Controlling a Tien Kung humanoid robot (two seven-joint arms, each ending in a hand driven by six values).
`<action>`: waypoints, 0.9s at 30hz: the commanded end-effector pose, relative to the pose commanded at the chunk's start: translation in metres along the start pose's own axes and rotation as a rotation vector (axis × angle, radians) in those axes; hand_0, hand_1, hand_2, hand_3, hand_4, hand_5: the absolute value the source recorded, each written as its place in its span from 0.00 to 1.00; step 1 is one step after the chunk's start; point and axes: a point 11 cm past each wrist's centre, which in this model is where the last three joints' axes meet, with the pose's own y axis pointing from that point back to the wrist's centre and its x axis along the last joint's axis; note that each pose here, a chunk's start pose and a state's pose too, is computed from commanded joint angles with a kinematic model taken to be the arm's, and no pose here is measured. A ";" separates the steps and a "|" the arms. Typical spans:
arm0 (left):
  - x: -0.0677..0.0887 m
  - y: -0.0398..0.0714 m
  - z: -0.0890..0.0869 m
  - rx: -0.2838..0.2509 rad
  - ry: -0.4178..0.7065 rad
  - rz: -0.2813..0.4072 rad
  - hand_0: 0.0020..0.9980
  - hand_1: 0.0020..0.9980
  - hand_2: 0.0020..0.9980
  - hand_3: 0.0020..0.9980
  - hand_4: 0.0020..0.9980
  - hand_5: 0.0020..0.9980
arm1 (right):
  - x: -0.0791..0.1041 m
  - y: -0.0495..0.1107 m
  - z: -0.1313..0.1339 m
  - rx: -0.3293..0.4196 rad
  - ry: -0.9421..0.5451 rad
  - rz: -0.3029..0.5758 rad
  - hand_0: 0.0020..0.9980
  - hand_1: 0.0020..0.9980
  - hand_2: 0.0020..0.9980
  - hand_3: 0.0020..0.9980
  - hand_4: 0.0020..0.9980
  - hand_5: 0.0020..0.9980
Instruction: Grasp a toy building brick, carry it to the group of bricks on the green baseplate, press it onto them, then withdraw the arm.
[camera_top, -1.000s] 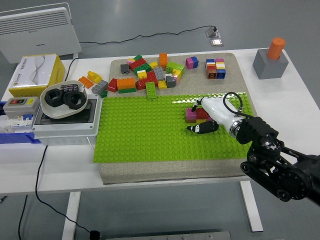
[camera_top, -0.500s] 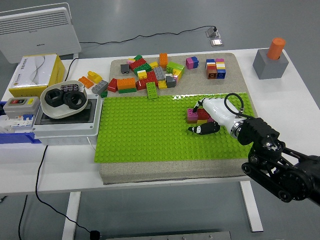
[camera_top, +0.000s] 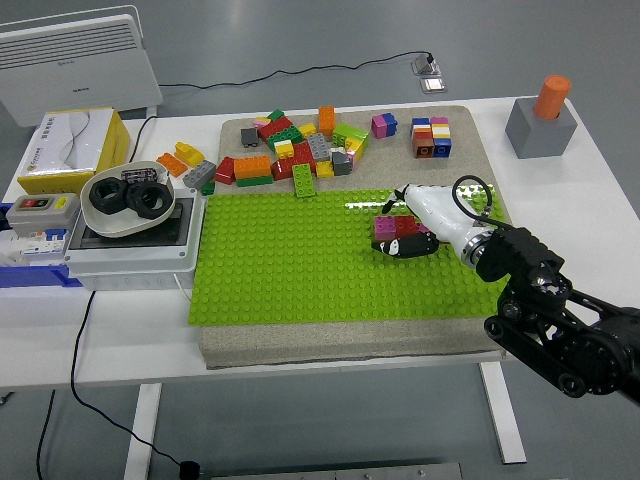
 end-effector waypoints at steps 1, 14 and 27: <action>0.000 0.000 0.000 0.000 0.000 0.000 0.67 0.51 0.52 0.52 0.66 0.51 | 0.002 0.000 0.000 0.002 -0.014 0.007 0.78 0.79 0.83 0.66 0.88 0.48; -0.003 0.001 -0.002 0.005 0.007 0.012 0.67 0.51 0.52 0.52 0.66 0.50 | 0.037 0.060 0.035 0.005 -0.345 0.304 0.76 0.78 0.82 0.66 0.87 0.48; -0.006 0.001 0.000 0.011 -0.008 0.006 0.67 0.52 0.52 0.53 0.66 0.50 | 0.040 0.087 0.069 -0.063 -0.577 0.440 0.65 0.65 0.73 0.65 0.86 0.46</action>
